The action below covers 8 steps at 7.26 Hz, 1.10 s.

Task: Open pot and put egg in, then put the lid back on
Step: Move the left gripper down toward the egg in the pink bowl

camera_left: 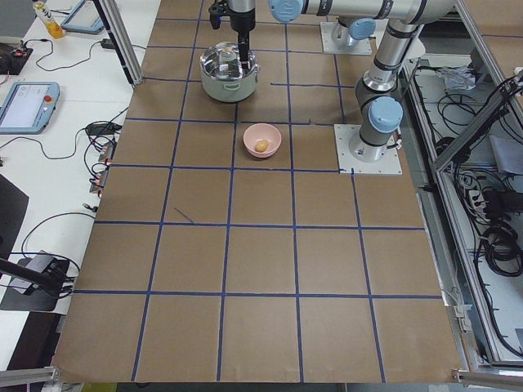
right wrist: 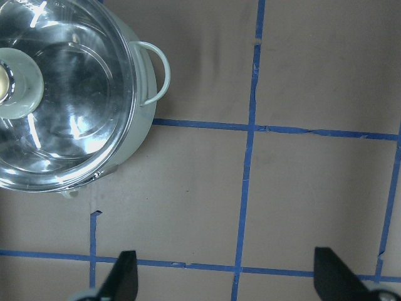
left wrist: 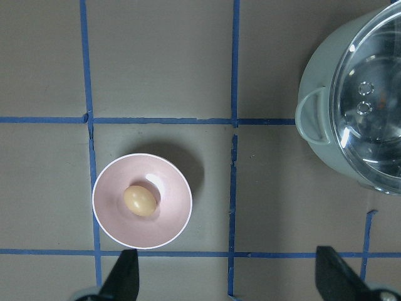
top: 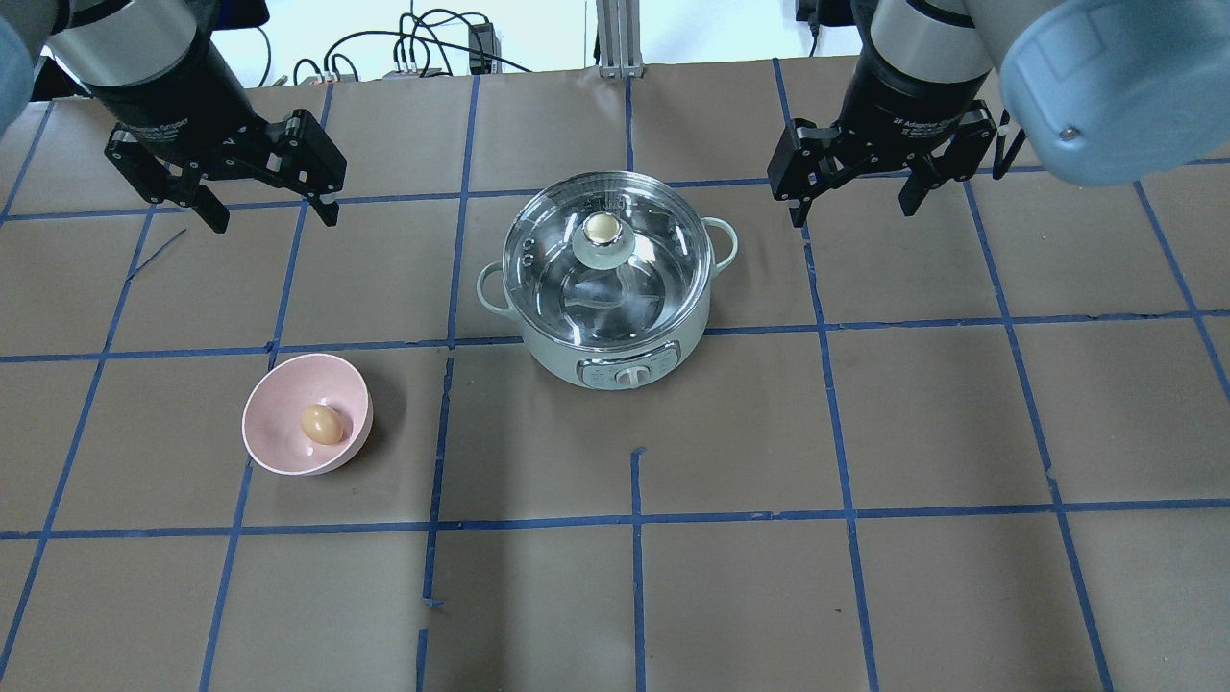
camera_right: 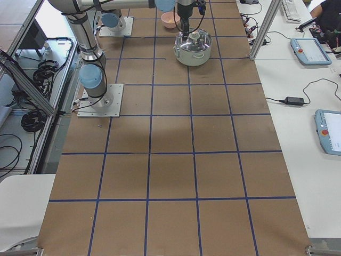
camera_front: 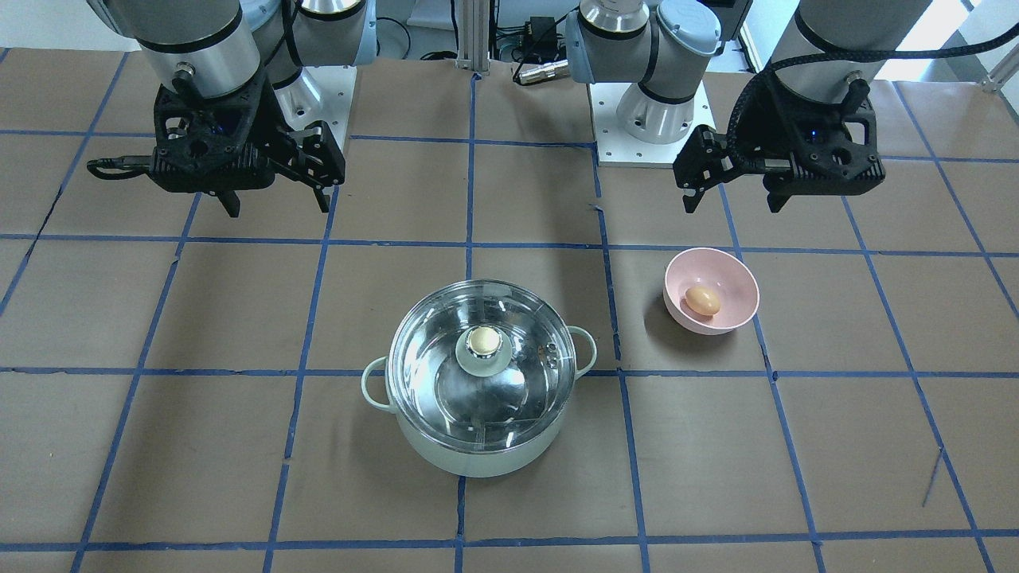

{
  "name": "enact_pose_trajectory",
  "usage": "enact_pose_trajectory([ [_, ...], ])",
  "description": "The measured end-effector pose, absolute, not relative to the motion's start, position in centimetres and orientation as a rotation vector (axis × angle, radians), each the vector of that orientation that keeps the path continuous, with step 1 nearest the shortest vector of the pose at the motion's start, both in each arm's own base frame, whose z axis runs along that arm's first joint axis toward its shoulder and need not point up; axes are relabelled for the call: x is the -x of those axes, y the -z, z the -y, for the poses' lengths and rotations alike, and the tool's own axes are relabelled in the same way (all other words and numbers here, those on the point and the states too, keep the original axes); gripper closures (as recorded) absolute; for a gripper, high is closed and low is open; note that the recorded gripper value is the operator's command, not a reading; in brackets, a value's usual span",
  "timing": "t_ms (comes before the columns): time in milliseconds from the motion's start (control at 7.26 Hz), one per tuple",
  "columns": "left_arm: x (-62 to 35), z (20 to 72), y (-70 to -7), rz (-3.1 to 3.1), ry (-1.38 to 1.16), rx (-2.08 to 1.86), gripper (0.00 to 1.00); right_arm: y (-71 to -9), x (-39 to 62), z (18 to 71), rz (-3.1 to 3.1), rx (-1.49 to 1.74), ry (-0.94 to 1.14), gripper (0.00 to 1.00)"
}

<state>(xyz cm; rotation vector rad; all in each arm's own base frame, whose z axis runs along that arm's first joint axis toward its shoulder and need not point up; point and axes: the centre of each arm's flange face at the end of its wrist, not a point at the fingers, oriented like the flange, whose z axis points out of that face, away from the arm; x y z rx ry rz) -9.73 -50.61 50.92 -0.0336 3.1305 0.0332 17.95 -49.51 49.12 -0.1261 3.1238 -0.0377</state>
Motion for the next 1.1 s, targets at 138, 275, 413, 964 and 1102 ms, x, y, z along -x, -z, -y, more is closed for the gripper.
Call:
enact_pose_trajectory([
  [138,9.7,50.6,-50.9,-3.130,-0.035,0.033,0.00,-49.2,-18.0,49.5,-3.124,0.126,0.040,0.00],
  [275,9.7,50.5,-50.8,-3.130,-0.044,0.033,0.00,-49.2,-18.0,49.5,-3.124,0.126,0.041,0.00],
  [413,9.8,50.4,-50.7,-3.132,-0.058,0.032,0.00,-49.3,-18.0,49.5,-3.124,0.127,0.042,0.00],
  [964,9.5,49.6,-48.6,-3.135,-0.152,0.016,0.00,-49.3,-18.0,49.5,-3.123,0.127,0.043,0.00],
  [1102,8.8,49.5,-47.6,-3.131,-0.187,0.036,0.00,-49.3,-18.0,49.5,-3.123,0.127,0.043,0.00],
])
